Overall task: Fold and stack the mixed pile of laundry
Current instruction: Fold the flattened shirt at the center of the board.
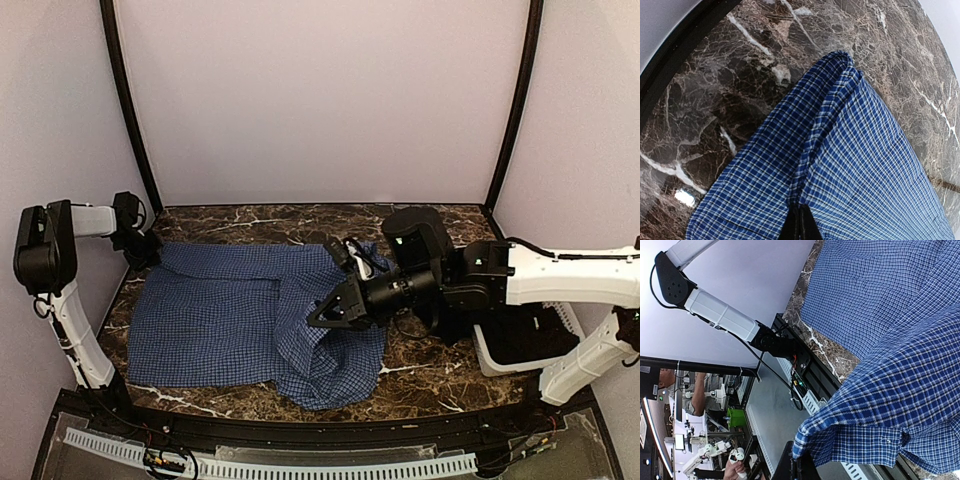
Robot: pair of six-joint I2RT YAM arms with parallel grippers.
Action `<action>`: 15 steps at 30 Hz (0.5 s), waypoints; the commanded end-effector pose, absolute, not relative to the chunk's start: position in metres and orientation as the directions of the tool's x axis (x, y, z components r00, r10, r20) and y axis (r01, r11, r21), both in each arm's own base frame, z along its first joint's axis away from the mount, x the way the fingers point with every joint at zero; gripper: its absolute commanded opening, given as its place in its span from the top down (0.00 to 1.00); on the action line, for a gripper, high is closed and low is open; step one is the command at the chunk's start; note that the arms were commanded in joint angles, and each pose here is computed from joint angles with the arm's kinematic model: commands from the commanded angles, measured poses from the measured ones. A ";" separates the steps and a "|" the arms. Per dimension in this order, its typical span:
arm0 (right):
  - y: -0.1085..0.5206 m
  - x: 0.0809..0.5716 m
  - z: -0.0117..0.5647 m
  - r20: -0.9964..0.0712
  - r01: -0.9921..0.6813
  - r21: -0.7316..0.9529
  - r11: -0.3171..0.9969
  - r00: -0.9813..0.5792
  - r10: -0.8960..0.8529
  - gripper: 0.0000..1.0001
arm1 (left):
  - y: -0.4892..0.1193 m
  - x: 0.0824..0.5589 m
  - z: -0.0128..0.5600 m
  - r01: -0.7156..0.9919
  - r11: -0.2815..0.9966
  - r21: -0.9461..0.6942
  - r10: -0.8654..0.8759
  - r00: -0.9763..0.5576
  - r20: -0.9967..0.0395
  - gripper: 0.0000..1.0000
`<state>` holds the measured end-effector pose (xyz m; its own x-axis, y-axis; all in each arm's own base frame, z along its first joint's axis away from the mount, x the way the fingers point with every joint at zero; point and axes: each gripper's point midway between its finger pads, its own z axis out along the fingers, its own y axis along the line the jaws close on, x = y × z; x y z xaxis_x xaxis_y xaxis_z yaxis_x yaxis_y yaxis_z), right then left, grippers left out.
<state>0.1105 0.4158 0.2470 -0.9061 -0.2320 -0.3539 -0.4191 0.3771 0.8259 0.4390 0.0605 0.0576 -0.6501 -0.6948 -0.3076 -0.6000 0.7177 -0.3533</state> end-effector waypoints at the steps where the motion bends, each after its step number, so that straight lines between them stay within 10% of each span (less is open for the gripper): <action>1: 0.427 0.105 0.271 -0.381 -0.438 0.847 0.300 -0.895 -0.230 1.00 | 0.068 0.440 0.063 -0.601 0.724 -0.339 -0.690 -0.645 -0.329 1.00; 15: 0.426 0.096 0.318 -0.458 -0.506 0.823 0.257 -0.860 -0.227 1.00 | 0.068 0.436 0.067 -0.604 0.725 -0.332 -0.689 -0.645 -0.330 1.00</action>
<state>0.1012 0.4308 0.3041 -0.8711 -0.2327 -0.4324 -0.4853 0.2738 0.8304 0.4386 0.0626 0.0570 -0.6475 -0.6949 -0.3128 -0.6051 0.7183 -0.3433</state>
